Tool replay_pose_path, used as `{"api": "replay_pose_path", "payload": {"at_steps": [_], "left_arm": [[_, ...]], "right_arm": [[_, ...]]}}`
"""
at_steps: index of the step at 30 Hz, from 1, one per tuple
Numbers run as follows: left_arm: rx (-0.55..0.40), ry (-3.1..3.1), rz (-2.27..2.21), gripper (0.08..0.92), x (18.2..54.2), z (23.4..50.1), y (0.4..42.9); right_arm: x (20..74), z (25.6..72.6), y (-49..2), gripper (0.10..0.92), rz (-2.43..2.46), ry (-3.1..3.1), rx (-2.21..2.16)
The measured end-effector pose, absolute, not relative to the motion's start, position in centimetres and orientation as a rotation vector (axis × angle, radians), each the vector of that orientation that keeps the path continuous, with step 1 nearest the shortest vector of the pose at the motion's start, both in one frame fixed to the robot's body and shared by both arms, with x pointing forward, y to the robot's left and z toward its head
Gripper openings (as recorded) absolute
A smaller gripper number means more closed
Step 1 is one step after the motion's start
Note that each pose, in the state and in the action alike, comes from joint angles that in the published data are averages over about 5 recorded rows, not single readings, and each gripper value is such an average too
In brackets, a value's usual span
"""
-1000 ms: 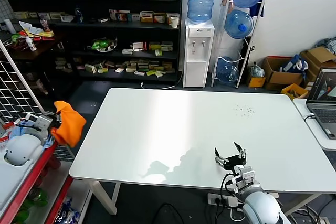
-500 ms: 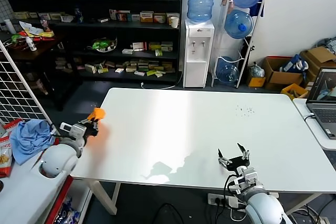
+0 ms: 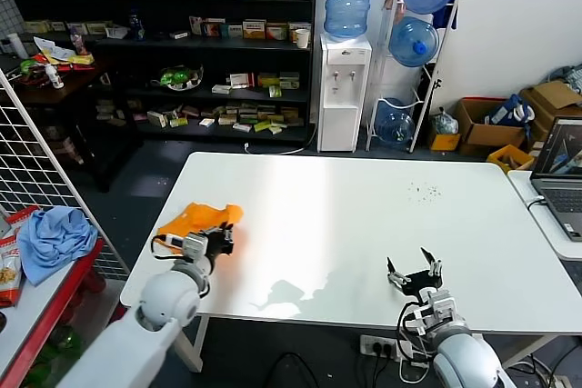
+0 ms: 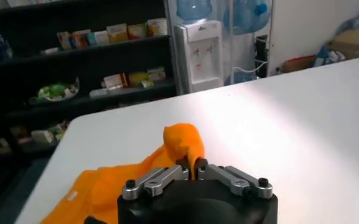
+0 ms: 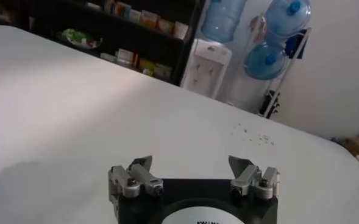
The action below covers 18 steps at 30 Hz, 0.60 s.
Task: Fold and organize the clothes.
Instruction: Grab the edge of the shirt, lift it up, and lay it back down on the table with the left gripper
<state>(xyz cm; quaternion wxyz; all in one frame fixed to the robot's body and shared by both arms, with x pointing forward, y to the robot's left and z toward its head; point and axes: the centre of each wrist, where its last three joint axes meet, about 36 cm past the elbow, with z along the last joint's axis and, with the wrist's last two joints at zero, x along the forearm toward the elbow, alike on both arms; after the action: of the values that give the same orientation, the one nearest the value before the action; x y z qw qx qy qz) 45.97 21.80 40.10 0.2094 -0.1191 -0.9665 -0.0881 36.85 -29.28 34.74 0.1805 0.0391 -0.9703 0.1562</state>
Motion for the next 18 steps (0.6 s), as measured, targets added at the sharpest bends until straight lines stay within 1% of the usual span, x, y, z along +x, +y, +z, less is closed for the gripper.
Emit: {"api": "replay_pose_path", "payload": {"at_steps": [6,11,16,18], "left_arm": [[-0.388,-2.691,-0.113,0.131,46.0,38.3,15.6],[-0.417,-2.694,-0.018,0.131,46.2,37.3,10.5],[-0.412,-2.697,0.076,0.140,46.6,36.6,6.4],[-0.399,-2.698,0.108,0.174,46.7,36.2,5.2]], "right_arm": [[36.8,34.6,-30.0,0.823,0.446,-2.737,0.090],[36.9,34.6,-30.6,0.823,0.448,-2.737,0.075],[37.0,34.6,-31.1,0.823,0.452,-2.735,0.061],[37.0,34.6,-31.2,0.823,0.452,-2.734,0.058]]}}
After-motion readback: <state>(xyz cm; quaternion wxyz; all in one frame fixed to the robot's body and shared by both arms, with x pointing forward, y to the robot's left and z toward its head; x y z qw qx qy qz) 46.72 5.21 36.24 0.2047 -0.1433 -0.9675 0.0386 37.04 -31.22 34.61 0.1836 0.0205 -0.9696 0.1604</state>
